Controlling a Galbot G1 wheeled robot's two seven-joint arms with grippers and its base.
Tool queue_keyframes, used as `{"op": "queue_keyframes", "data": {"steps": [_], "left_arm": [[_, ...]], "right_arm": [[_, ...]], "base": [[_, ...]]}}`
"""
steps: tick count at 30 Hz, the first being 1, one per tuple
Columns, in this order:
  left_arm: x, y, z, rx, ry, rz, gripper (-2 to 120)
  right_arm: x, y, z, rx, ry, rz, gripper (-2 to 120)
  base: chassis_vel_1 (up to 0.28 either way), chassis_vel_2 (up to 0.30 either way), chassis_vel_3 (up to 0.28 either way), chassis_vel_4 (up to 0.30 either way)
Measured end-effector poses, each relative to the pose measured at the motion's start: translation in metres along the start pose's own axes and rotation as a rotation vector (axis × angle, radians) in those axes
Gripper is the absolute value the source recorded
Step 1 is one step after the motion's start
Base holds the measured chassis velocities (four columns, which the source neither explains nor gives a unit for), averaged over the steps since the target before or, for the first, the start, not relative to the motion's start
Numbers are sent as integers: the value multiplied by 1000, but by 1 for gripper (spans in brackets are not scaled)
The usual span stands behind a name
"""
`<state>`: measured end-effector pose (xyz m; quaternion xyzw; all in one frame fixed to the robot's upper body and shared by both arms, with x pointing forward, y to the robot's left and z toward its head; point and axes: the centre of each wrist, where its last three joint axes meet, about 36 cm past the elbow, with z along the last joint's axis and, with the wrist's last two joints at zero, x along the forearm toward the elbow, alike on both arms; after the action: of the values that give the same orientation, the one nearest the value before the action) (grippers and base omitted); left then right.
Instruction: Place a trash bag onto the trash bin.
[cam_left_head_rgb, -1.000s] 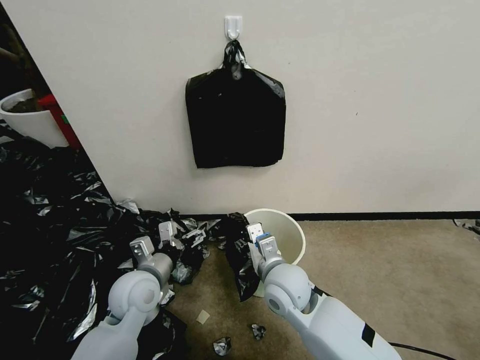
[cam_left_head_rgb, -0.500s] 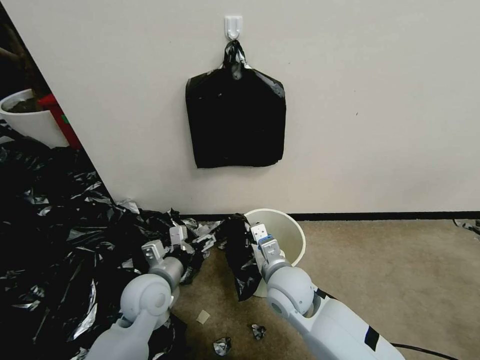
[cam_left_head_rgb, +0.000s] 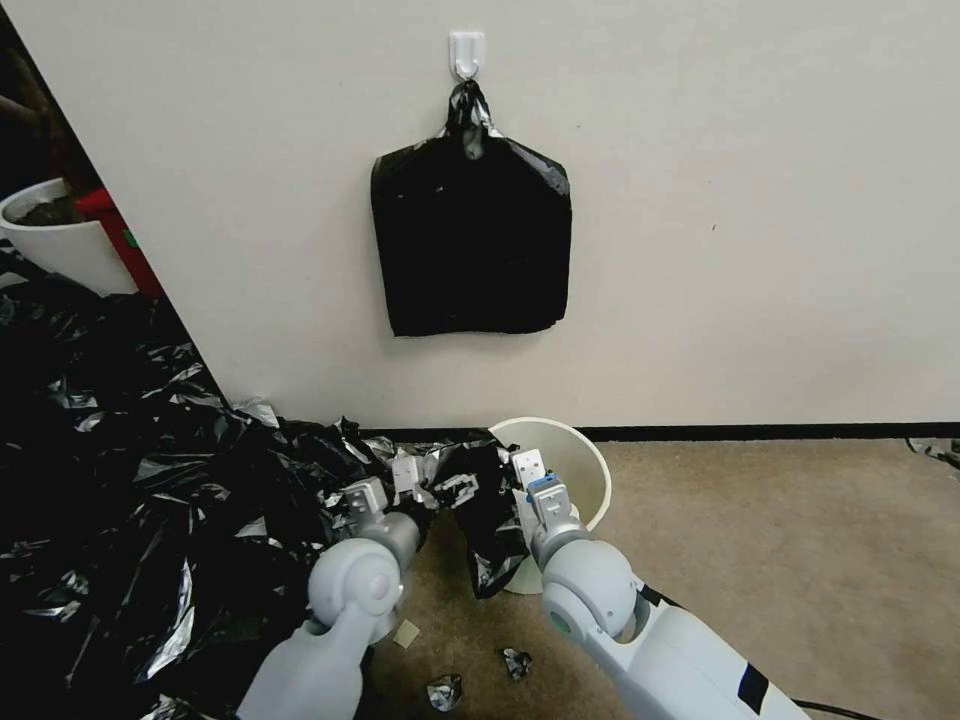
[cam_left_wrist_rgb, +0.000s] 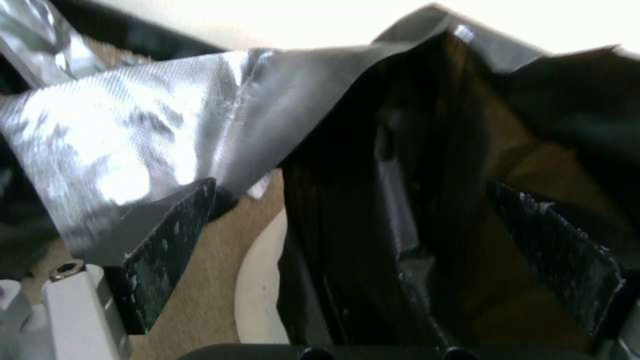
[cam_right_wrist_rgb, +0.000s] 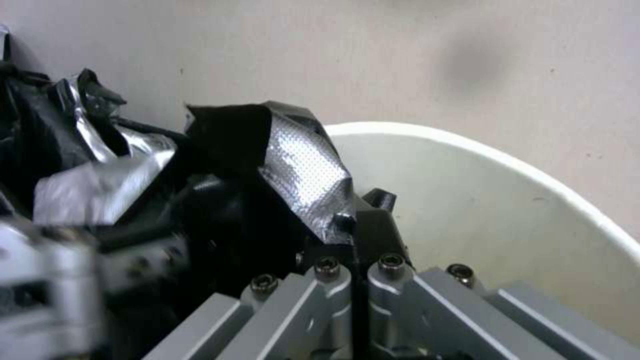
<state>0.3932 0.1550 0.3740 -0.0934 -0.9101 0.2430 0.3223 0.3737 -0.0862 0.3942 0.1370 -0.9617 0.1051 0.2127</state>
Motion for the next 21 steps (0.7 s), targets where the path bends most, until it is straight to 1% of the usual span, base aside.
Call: {"op": "queue_keyframes", "data": {"steps": [3,4,5,6,9,10,12,13,14,18,19,21], "left_arm": [[-4,-2,3,7,23,-2,99],[-5,-3,4,7,30,-2,95],[-5,-3,4,7,30,-2,95],[-6,-3,5,7,37,-1,93],[-6,-4,4,-4,50,-1,79],[-6,-4,4,-4,50,-1,79],[-7,-4,2,-16,63,-4,73],[-7,-4,2,-24,70,-6,66],[-7,-4,2,-24,70,-6,66],[-7,-5,3,-60,78,-16,48],[-7,-5,3,-60,78,-16,48],[-6,-5,7,-111,73,-22,37]], "right_arm": [[0,0,1,9,-11,6,0],[0,0,1,12,-13,6,0],[0,0,1,12,-13,6,0],[0,-1,1,15,-16,5,0],[0,0,1,25,-26,6,0],[0,0,1,25,-26,6,0],[0,0,2,31,-29,6,0],[-1,0,2,35,-34,5,0],[-1,0,2,35,-34,5,0],[-2,-2,4,44,-48,7,0],[-2,-2,4,44,-48,7,0],[-3,-4,4,43,-60,13,0]], "base": [[0,0,0,0],[0,0,0,0],[0,0,0,0],[0,0,0,0],[0,0,0,0],[0,0,0,0],[0,0,0,0],[0,0,0,0],[0,0,0,0],[0,0,0,0],[0,0,0,0],[0,0,0,0]]}}
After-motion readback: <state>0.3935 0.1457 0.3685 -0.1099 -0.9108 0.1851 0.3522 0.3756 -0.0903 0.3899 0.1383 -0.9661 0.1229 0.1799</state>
